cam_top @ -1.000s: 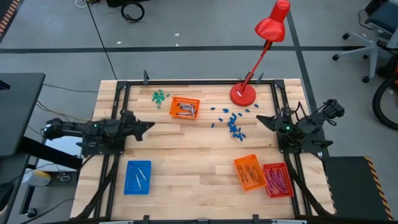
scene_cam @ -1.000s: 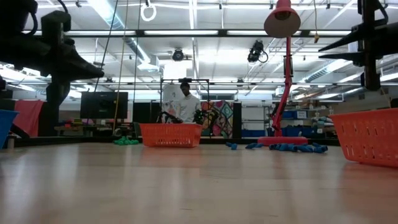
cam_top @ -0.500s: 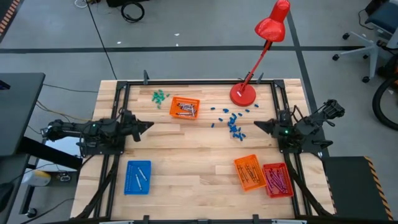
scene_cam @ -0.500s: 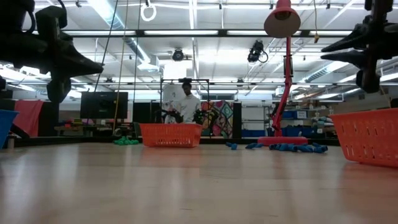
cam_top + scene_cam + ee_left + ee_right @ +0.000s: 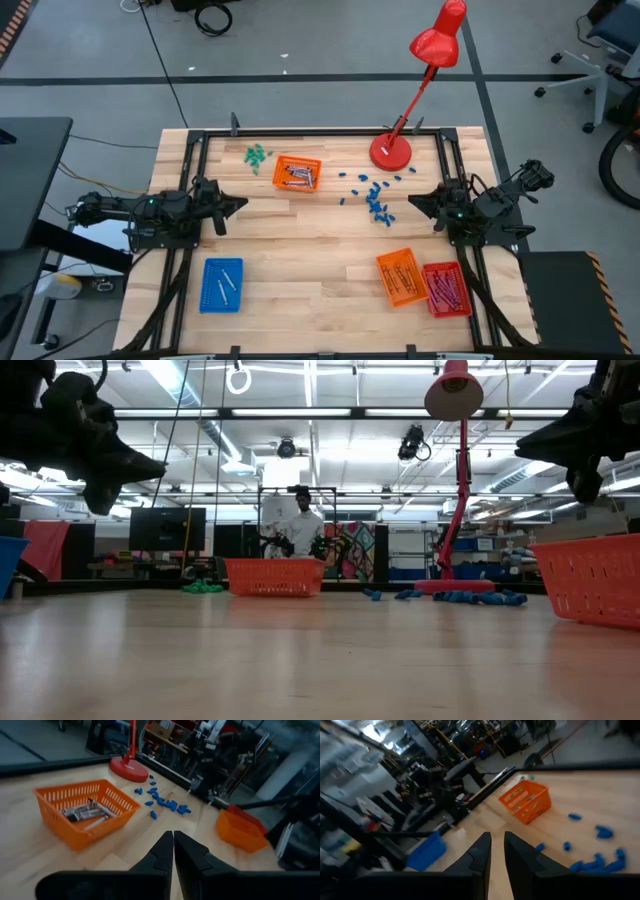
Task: Sort crayons
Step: Return to Home Position
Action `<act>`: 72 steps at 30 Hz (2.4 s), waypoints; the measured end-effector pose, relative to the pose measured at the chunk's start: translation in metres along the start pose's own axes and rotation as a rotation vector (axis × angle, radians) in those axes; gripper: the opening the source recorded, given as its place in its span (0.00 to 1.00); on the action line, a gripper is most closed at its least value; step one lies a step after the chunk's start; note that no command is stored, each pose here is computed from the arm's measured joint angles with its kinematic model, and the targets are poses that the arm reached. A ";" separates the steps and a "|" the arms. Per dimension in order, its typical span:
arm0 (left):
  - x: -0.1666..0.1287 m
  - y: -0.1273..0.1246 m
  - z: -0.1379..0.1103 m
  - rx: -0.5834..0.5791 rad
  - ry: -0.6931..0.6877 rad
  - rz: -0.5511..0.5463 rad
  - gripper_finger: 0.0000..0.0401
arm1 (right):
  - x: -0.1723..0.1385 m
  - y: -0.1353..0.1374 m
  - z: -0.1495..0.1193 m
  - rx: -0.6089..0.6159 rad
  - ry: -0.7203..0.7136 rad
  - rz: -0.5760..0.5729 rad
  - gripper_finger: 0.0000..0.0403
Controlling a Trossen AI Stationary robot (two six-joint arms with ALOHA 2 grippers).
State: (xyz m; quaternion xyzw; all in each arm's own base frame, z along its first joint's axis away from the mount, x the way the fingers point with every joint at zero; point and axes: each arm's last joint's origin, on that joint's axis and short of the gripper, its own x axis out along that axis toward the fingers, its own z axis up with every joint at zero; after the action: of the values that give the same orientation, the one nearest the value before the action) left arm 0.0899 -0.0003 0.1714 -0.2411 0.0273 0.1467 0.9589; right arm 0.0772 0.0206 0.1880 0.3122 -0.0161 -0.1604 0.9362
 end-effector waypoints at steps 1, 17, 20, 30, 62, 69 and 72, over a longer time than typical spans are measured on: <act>0.000 0.000 0.000 0.025 0.000 0.000 0.07 | 0.000 0.000 0.000 -0.040 -0.002 -0.004 0.14; 0.000 0.000 0.000 0.144 -0.006 -0.005 0.07 | 0.000 -0.004 -0.007 -0.438 0.088 0.027 0.14; 0.000 0.000 0.001 0.143 -0.008 -0.006 0.07 | 0.000 -0.003 -0.007 -0.433 0.083 0.030 0.14; 0.000 -0.001 0.001 0.143 -0.009 -0.007 0.07 | 0.000 -0.003 -0.007 -0.431 0.082 0.032 0.14; 0.000 -0.001 0.001 0.142 -0.010 -0.008 0.07 | 0.000 -0.003 -0.007 -0.431 0.083 0.033 0.14; 0.000 -0.001 0.001 0.142 -0.010 -0.008 0.07 | 0.000 -0.003 -0.007 -0.431 0.083 0.032 0.14; 0.000 -0.001 0.001 0.142 -0.010 -0.008 0.07 | 0.000 -0.003 -0.007 -0.431 0.083 0.032 0.14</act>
State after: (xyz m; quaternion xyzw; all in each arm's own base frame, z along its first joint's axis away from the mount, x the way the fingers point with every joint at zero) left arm 0.0902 -0.0004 0.1723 -0.1721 0.0320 0.1419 0.9743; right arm 0.0769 0.0220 0.1809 0.1111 0.0521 -0.1322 0.9836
